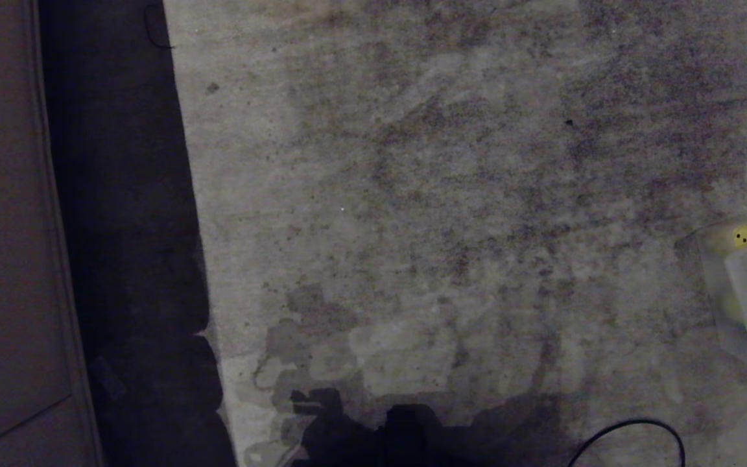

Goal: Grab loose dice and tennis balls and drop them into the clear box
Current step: Close the lid

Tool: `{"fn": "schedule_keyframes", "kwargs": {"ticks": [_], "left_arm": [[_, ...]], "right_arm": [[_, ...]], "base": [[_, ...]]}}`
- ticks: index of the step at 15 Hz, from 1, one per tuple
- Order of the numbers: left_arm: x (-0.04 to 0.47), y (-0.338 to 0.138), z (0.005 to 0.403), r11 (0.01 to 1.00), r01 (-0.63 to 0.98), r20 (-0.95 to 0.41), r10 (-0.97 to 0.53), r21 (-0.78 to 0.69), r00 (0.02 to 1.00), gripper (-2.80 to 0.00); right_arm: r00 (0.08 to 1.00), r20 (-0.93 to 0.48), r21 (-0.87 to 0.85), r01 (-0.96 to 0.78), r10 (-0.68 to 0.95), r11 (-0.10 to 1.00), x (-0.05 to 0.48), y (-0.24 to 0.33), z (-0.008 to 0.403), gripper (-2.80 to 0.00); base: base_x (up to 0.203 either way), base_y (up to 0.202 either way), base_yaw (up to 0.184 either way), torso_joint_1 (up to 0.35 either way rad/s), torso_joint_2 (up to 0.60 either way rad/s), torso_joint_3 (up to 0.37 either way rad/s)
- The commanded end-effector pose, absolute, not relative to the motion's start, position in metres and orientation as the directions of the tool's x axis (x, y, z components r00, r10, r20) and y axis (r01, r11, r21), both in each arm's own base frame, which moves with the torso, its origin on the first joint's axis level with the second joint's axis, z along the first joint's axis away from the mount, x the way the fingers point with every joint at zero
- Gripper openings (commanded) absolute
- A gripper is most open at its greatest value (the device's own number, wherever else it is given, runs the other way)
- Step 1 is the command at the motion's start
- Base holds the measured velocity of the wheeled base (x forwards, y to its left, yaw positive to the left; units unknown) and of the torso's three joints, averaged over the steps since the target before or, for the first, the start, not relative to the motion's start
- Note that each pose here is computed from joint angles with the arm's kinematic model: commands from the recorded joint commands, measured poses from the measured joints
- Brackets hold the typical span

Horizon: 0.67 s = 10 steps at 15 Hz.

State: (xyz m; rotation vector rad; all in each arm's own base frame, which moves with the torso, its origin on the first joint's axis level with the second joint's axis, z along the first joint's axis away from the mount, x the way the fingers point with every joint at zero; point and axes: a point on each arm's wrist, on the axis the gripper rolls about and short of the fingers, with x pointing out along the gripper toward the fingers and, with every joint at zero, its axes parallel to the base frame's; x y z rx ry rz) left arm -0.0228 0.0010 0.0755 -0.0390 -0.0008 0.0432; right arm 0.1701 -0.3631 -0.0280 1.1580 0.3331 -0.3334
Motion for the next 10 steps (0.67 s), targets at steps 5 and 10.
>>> {"fn": "schedule_keyframes", "kwargs": {"ticks": [5, 10], "left_arm": [[-0.023, 0.001, 0.075, 0.998, -0.043, -0.003, 0.043, -0.04, 0.999, -2.8], [-0.023, 0.001, 0.075, 0.998, -0.043, -0.003, 0.043, -0.04, 0.999, -2.8]], "right_arm": [[0.924, -0.364, 0.831, 0.379, -0.117, 0.407, 0.179, -0.379, -0.013, -2.8], [0.926, -0.365, 0.859, 0.376, -0.098, 0.347, 0.19, -0.382, -0.024, -2.8]], "base": [[0.0, 0.0, 0.0, 0.0, 0.0, 0.0], [0.0, 0.0, 0.0, 0.0, 0.0, 0.0]]}}
